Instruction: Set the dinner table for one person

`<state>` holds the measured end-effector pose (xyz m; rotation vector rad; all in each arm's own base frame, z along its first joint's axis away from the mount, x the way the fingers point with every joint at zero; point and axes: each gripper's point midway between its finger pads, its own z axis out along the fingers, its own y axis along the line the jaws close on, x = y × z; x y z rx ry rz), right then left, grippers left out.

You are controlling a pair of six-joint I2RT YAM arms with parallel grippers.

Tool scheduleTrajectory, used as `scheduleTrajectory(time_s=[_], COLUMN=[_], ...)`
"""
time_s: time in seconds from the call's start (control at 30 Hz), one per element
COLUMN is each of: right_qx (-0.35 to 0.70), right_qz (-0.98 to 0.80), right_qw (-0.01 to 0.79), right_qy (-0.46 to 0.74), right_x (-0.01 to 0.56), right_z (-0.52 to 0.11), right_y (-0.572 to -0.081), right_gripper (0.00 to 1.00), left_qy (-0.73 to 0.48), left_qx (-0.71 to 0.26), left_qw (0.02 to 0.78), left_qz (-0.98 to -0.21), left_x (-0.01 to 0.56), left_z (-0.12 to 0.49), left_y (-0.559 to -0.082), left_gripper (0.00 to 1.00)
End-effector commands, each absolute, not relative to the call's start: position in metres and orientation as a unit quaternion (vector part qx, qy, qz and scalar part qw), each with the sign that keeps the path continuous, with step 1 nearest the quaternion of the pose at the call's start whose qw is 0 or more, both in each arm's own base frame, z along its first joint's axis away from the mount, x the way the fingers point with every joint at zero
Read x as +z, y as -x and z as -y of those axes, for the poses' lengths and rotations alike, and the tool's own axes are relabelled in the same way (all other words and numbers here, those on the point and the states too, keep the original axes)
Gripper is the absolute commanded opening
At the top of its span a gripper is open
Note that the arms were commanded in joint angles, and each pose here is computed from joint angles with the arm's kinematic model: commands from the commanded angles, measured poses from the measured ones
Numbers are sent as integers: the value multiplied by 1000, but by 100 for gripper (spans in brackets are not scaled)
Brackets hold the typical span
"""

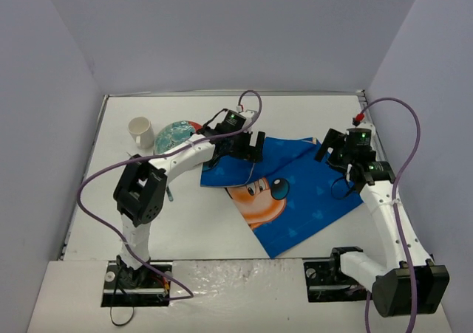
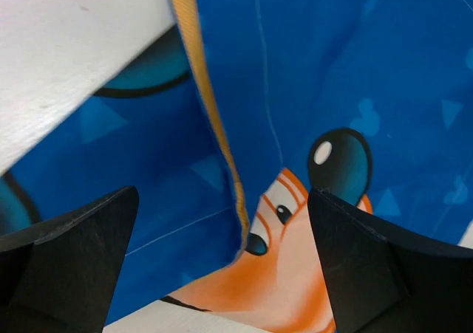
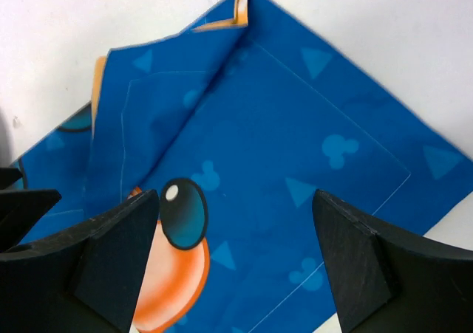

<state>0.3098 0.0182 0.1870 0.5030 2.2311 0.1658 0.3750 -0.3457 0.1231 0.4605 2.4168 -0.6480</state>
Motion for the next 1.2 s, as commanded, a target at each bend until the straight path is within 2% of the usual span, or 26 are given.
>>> scheduleTrajectory(time_s=[0.0, 0.17, 0.3, 0.73, 1.0, 1.1, 1.17], right_qx=[101, 116, 114, 121, 125, 129, 133], right_qz=[-896, -893, -895, -900, -905, -904, -904], right_qw=[374, 369, 362, 337, 317, 317, 315], right_qy=[-218, -229, -234, -247, -256, -256, -256], right_x=[150, 139, 131, 116, 96, 90, 86], right_z=[-32, -36, -36, -40, -50, -58, -63], right_y=[-284, -268, -262, -258, -259, -263, -266], right_gripper=[81, 81, 81, 81, 81, 81, 81], left_qy=[-212, -185, -168, -164, -165, -167, -170], left_qx=[-342, -317, -341, -331, -345, -348, -345], left_qw=[344, 280, 248, 227, 214, 213, 217], left_qz=[-848, -887, -891, -901, -899, -897, -897], left_x=[191, 148, 133, 116, 116, 117, 118], left_z=[388, 384, 397, 405, 411, 413, 412], left_y=[-374, -369, -366, -374, -366, -365, -367], left_gripper=[97, 97, 96, 76, 45, 31, 18])
